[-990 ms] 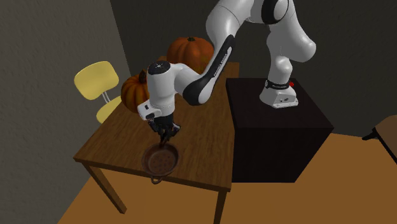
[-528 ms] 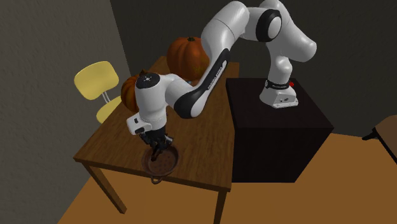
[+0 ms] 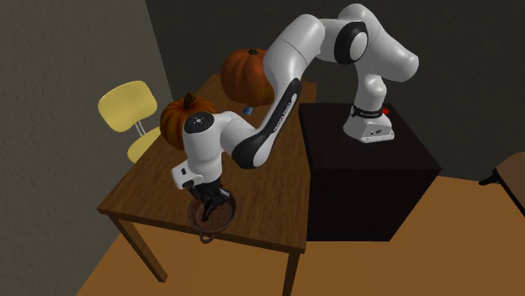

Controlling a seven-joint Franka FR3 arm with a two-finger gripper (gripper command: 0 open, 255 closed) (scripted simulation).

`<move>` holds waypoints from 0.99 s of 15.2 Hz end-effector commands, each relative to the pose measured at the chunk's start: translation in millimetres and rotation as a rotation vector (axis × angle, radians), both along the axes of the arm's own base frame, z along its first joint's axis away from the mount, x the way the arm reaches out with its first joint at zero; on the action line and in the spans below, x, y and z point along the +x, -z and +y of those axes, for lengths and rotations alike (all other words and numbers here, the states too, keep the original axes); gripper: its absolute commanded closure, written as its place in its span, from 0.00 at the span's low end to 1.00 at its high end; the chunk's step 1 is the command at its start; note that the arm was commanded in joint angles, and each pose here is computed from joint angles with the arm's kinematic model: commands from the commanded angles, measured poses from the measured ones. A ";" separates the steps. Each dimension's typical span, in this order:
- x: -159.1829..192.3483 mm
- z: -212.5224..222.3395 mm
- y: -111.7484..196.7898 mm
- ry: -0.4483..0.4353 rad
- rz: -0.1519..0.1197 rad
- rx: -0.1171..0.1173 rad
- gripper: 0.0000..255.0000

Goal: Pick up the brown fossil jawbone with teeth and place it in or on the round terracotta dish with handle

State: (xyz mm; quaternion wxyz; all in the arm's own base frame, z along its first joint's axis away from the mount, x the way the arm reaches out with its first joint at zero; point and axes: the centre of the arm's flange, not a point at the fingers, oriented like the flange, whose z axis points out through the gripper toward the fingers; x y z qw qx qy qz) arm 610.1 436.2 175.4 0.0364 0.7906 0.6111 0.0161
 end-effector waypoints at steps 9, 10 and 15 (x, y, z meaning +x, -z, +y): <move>1.5 -0.4 12.7 0.000 0.000 0.000 1.00; 1.5 -0.4 12.7 0.000 0.000 0.000 0.00; 1.5 -0.4 12.8 0.000 0.000 0.000 0.00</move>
